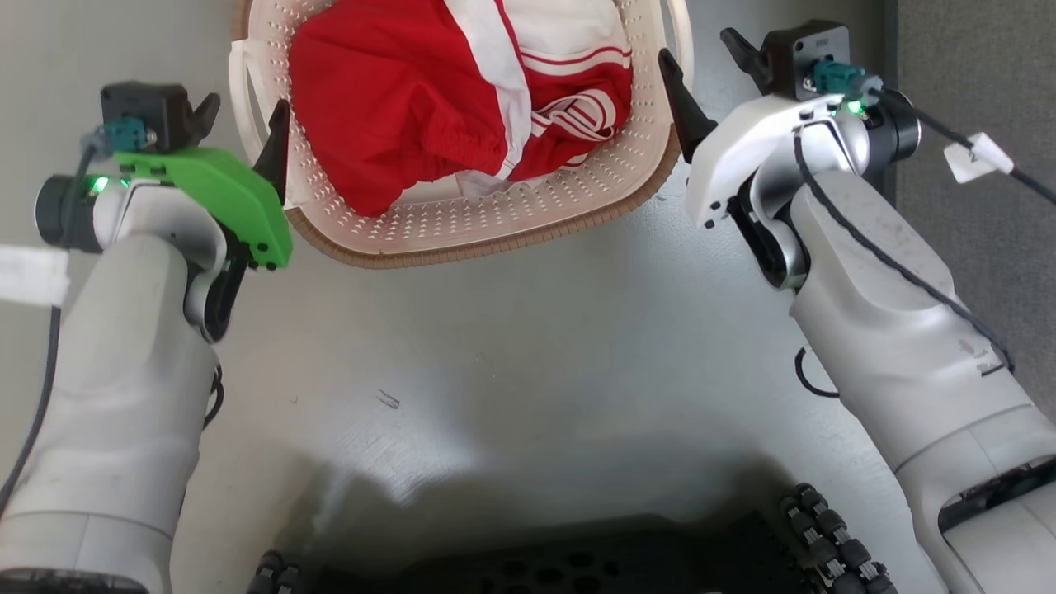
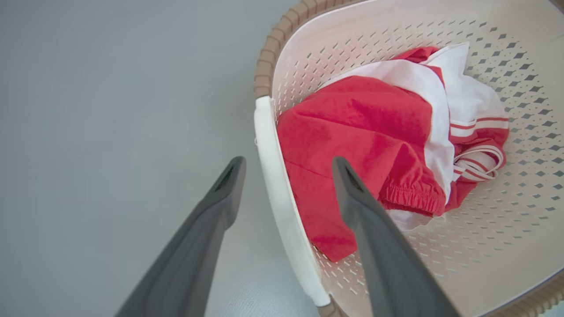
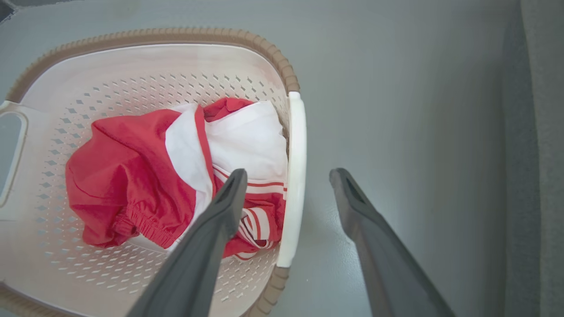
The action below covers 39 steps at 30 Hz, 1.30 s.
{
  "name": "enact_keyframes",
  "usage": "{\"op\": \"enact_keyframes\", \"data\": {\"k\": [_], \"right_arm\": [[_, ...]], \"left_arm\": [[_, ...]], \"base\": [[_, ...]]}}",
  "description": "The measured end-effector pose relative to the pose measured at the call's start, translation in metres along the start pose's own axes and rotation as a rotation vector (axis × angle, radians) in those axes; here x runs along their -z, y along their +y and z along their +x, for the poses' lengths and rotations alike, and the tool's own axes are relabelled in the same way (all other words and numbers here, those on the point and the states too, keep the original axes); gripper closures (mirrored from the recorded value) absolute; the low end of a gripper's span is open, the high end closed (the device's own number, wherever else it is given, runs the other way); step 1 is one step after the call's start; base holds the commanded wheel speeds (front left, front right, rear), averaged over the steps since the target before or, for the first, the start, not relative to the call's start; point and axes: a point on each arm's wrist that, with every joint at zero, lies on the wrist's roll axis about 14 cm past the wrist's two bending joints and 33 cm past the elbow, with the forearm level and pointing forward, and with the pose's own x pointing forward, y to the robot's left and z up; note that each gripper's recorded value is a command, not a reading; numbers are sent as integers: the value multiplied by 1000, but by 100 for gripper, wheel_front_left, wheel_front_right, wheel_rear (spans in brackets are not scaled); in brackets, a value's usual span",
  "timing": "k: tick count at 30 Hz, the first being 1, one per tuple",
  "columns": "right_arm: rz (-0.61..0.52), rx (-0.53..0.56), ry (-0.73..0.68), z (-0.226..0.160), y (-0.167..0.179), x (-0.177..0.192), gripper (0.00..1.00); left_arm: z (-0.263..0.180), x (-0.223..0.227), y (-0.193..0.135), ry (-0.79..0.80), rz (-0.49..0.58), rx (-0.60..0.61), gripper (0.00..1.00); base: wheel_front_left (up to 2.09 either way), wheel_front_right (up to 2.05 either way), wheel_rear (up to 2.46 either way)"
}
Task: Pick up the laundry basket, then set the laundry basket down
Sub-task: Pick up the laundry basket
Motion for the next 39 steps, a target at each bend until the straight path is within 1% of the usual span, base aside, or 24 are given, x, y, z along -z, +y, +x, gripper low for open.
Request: {"op": "enact_keyframes", "data": {"k": [6, 12, 16, 22, 23, 24, 25, 26, 32, 39], "right_arm": [[-3, -18, 48, 12, 2, 3, 0], [29, -13, 120, 19, 0, 15, 0], [67, -12, 165, 21, 0, 25, 0], [36, -23, 172, 30, 3, 18, 0], [39, -24, 176, 30, 3, 19, 0], [38, -26, 181, 31, 4, 20, 56], [38, -26, 192, 31, 5, 23, 100], [44, -27, 208, 30, 5, 26, 100], [51, -23, 225, 32, 5, 28, 100], [48, -27, 232, 32, 6, 28, 100]], "left_arm": [[12, -1, -7, 44, -13, 26, 0], [20, 3, -7, 80, -57, 27, 0], [21, 6, -3, 105, -46, 20, 0], [23, 8, 5, 136, -35, 4, 0], [23, 9, 6, 142, -30, 2, 11], [23, 9, 7, 144, -32, 0, 27], [23, 9, 8, 145, -38, -2, 90], [23, 10, 9, 152, -39, -4, 100], [23, 13, 9, 167, -60, -7, 100], [22, 15, 12, 173, -60, -17, 100]], "base": [[0, 0, 0], [0, 0, 0], [0, 0, 0], [0, 0, 0], [0, 0, 0], [0, 0, 0], [0, 0, 0], [0, 0, 0], [0, 0, 0], [0, 0, 0]]}}
